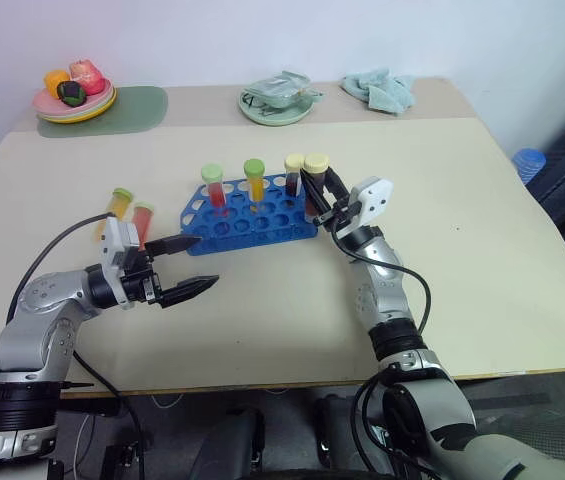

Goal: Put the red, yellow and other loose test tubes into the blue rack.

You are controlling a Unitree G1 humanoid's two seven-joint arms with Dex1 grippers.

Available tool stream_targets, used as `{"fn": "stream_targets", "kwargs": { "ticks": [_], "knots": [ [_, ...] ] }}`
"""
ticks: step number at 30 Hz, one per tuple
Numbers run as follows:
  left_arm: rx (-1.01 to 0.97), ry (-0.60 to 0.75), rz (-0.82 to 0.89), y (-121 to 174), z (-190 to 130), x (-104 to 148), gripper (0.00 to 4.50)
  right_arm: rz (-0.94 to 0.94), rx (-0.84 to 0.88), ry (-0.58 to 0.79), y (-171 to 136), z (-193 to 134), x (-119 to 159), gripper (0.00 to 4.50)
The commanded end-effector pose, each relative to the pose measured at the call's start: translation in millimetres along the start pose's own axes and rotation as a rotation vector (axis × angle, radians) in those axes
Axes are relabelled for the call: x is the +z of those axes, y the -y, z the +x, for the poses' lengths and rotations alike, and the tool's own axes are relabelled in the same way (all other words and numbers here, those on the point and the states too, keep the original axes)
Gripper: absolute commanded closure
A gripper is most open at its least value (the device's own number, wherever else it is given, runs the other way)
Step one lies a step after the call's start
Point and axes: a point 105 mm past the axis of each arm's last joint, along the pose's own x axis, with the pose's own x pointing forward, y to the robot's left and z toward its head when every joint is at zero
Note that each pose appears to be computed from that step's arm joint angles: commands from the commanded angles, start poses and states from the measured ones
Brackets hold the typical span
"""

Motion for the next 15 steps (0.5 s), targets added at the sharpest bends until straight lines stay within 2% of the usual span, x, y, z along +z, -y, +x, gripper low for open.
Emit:
{"fn": "stream_targets", "kwargs": {
  "ticks": [1,9,15],
  "knots": [
    [0.014,0.013,0.036,0.6,-5.7,11.9,0.00,0.009,0.027,0.078,-9.5,10.2,11.7,3.70],
    [0.024,0.005,0.029,1.9,-9.9,9.9,0.00,0.058,0.021,0.057,-16.6,13.2,-1.7,3.70],
    [0.030,-0.008,0.028,1.9,-16.3,8.0,0.00,0.081,-0.016,0.036,-10.8,12.3,-11.3,3.70]
  ]
}}
